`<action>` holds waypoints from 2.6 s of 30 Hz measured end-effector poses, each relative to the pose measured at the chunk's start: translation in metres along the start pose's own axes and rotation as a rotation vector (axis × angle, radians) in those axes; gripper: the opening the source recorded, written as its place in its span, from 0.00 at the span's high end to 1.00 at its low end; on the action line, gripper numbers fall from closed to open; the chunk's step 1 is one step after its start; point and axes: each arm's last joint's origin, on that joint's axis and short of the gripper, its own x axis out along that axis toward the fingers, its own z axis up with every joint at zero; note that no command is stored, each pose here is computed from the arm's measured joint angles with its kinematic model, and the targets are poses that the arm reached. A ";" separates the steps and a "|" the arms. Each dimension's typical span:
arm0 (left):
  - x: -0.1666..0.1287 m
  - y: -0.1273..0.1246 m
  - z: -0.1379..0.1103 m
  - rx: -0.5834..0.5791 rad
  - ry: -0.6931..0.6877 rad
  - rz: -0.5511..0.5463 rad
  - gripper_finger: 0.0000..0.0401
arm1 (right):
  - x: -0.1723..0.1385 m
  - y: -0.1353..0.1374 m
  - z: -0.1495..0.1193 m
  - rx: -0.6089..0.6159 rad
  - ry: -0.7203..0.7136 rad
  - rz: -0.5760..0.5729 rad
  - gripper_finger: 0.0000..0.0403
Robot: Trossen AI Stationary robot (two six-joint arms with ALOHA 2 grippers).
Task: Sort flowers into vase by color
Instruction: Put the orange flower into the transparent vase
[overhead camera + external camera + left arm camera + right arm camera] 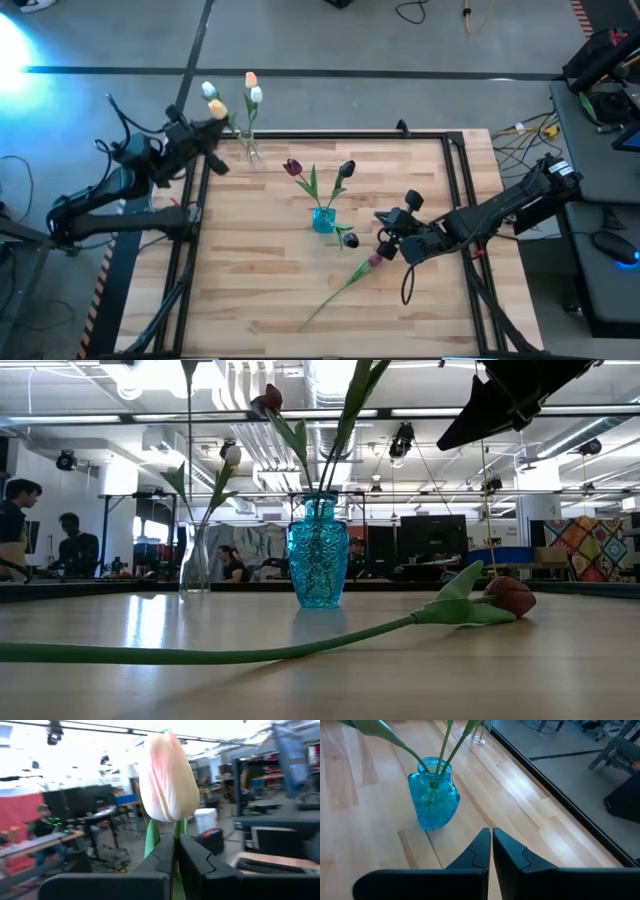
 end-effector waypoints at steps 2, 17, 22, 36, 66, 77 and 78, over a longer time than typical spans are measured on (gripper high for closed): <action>0.007 0.007 -0.002 0.021 -0.012 0.035 1.00 | 0.000 0.000 0.000 -0.002 0.000 0.000 0.97; 0.059 0.035 -0.043 0.092 0.133 0.070 1.00 | 0.000 0.000 0.000 -0.001 0.000 0.000 0.97; 0.069 0.041 -0.054 0.096 0.191 0.094 1.00 | 0.000 0.000 0.000 0.001 0.000 0.001 0.97; 0.078 0.047 -0.100 0.048 0.352 0.134 1.00 | 0.000 0.000 0.000 0.000 0.001 0.002 0.97; 0.035 0.045 -0.075 0.061 0.372 0.124 0.69 | 0.000 0.000 0.000 -0.015 0.001 0.003 0.97; 0.052 0.044 -0.100 0.041 0.517 0.097 0.69 | 0.000 0.000 0.000 -0.014 0.000 0.003 0.97; 0.055 0.043 -0.103 0.041 0.529 0.094 0.69 | 0.000 0.000 0.000 -0.014 0.000 0.003 0.97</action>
